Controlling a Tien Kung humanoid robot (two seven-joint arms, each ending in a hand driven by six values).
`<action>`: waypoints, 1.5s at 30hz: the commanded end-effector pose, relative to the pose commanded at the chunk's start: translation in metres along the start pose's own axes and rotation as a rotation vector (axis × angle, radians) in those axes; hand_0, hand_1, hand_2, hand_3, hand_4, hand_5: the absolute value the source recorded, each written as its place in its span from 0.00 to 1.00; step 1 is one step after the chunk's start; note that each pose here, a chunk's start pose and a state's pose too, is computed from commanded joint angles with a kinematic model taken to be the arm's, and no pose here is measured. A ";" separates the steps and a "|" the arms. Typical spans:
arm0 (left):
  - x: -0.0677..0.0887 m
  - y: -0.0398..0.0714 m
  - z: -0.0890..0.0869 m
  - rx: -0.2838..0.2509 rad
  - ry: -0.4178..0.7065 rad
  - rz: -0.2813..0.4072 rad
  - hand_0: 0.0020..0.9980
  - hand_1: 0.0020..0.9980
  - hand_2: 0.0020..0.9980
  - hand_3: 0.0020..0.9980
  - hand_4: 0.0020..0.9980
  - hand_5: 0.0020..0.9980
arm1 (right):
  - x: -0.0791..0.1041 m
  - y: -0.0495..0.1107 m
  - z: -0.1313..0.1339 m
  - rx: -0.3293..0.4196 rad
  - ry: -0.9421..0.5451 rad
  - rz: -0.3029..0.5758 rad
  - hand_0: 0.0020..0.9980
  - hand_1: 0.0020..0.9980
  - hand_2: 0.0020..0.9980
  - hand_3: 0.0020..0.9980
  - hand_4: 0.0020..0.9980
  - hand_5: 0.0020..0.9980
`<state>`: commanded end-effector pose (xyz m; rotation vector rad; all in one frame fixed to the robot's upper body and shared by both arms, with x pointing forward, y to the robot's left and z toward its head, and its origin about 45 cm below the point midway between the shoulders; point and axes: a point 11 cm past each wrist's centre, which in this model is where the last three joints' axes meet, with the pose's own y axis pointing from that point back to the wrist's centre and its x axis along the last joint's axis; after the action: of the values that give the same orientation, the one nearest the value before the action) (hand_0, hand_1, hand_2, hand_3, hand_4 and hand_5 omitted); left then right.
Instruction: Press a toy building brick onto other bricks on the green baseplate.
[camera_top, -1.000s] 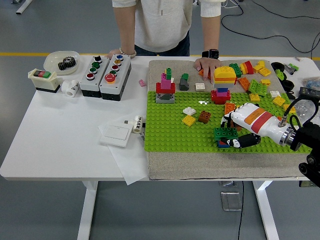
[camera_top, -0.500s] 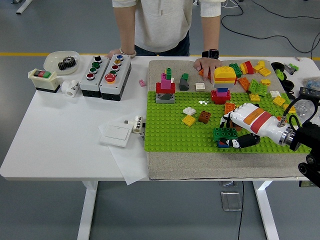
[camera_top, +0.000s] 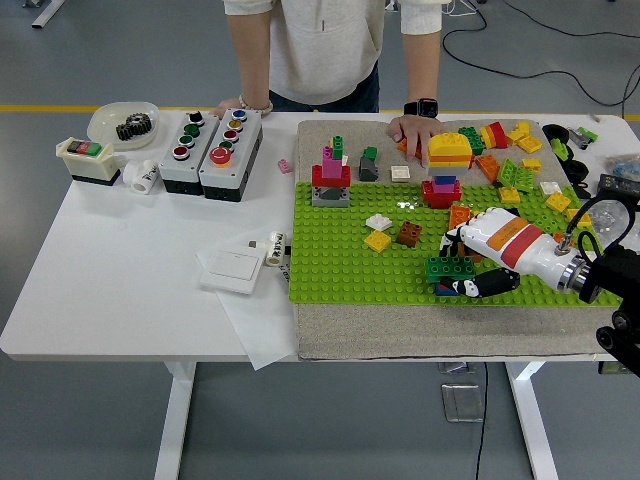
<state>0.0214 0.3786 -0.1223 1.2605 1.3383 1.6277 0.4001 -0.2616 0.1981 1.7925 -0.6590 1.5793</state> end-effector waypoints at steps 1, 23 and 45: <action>0.000 0.000 0.000 0.000 0.000 0.000 0.54 0.63 0.79 0.80 0.85 0.82 | 0.000 0.000 0.000 0.000 0.000 0.000 0.40 0.42 0.50 0.54 0.72 0.34; 0.000 0.000 0.001 -0.002 0.000 -0.001 0.54 0.63 0.79 0.80 0.85 0.82 | 0.002 0.000 0.000 0.002 -0.003 0.001 0.41 0.45 0.54 0.57 0.76 0.36; 0.000 0.000 0.003 -0.006 0.000 -0.001 0.53 0.62 0.79 0.80 0.85 0.82 | 0.003 0.001 0.001 -0.002 -0.004 -0.004 0.41 0.48 0.58 0.59 0.79 0.37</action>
<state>0.0239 0.3791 -0.1221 1.2563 1.3324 1.6301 0.4007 -0.2633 0.2011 1.7953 -0.6580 1.5726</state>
